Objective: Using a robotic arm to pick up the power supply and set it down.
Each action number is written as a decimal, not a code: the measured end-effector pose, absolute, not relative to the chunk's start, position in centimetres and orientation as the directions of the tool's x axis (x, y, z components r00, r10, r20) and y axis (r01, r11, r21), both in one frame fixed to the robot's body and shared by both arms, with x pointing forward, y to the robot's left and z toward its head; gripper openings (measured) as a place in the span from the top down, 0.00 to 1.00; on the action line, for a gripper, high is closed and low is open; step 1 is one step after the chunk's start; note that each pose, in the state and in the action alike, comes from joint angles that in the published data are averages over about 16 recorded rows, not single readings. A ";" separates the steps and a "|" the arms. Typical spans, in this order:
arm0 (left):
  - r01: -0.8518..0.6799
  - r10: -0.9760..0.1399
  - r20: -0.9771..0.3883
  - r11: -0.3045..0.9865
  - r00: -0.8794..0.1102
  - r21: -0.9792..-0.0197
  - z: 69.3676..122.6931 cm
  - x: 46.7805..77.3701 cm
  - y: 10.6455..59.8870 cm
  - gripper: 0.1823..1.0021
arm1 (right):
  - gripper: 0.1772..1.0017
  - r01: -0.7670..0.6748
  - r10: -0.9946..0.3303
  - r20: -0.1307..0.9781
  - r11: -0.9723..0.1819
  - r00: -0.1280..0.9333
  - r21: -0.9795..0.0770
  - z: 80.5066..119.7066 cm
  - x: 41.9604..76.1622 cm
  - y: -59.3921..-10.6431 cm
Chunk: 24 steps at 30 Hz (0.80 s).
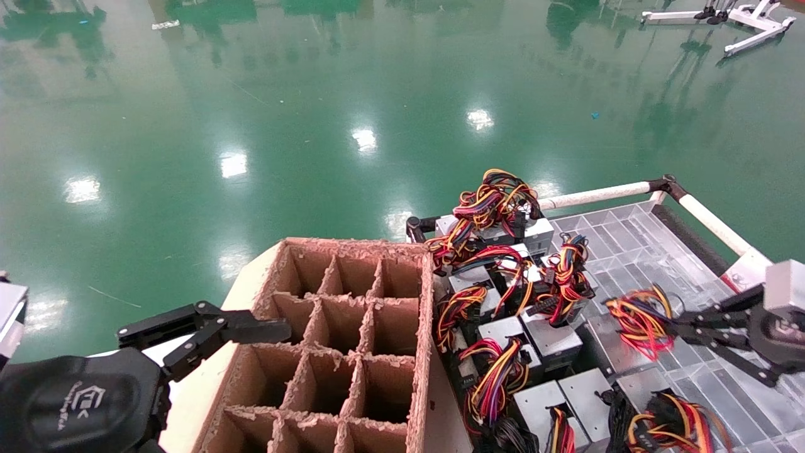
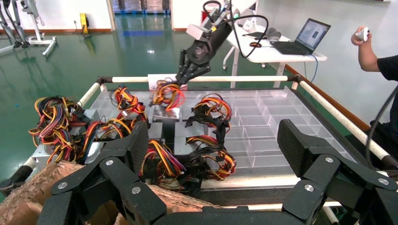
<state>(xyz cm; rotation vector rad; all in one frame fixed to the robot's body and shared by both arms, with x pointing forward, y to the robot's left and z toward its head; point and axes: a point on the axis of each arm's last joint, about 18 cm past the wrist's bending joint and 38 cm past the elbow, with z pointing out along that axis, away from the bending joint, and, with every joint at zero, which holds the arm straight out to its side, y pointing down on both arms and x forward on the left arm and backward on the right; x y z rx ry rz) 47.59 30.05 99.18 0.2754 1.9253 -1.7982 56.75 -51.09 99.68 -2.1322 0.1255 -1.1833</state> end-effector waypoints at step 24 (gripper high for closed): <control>0.463 -0.179 -0.477 0.113 -0.861 -0.879 99.2 47.6 30.1 0.00 | 0.68 0.243 -0.409 0.701 -0.736 0.584 -0.632 101.9 55.5 -51.0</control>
